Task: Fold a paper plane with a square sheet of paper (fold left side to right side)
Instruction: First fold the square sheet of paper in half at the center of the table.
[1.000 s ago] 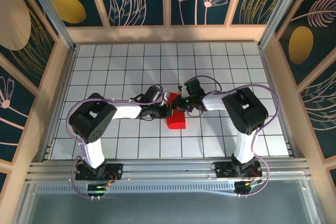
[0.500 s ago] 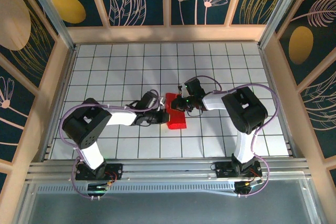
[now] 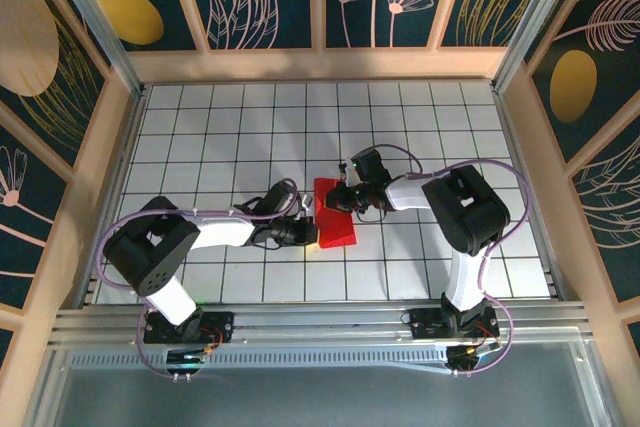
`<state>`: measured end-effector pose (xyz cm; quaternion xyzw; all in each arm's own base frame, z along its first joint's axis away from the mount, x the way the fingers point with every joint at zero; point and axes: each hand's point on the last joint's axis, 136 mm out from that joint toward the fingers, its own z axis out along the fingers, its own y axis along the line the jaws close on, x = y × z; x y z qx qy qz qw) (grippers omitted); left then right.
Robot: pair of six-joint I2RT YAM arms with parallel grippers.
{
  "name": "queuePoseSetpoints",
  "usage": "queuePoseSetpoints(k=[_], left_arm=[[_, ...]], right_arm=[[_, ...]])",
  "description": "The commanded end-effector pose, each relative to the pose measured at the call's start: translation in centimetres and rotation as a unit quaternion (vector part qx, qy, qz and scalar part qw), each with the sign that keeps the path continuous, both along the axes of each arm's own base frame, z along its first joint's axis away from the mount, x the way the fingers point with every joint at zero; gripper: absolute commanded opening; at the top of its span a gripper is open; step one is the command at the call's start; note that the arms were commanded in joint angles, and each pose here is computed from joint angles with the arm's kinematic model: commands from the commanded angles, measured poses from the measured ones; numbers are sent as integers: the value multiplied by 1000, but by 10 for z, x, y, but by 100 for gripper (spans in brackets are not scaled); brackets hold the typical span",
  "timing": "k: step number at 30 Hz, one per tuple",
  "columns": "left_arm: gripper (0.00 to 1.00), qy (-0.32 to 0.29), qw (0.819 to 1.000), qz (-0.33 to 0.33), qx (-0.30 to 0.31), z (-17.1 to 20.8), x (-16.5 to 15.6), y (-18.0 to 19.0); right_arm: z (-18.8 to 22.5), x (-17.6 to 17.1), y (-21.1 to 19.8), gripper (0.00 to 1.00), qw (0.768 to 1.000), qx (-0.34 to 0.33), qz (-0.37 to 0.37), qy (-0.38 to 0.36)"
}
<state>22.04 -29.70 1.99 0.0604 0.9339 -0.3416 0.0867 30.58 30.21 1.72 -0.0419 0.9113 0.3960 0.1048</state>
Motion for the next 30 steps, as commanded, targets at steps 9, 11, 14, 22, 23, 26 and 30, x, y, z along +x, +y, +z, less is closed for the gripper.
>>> queuePoseSetpoints(k=[9, 11, 14, 22, 23, 26, 30], left_arm=[[0, -24, 998, -17, -49, 37, 27, -38], [0, -11, 999, -20, -49, 24, 26, -39], [0, 4, 999, -20, -47, 9, 20, -38], [0, 34, 999, -22, -30, -12, -1, -22], [0, 38, 999, -22, -26, -15, -4, -20], [0, 48, 998, -26, -16, -22, -16, -14], [0, 57, 998, -34, 6, -27, -29, -4]], right_arm=[[-42, -18, -31, 0, 996, -71, -17, 41], [-42, -18, -31, 0, 996, -71, -17, 41], [-43, -19, -31, 0, 996, -72, -18, 42], [-45, -19, -31, 0, 996, -74, -19, 44], [-45, -19, -31, 0, 996, -74, -19, 44], [-45, -19, -32, 0, 996, -76, -20, 43], [-46, -19, -33, 0, 996, -80, -20, 45]])
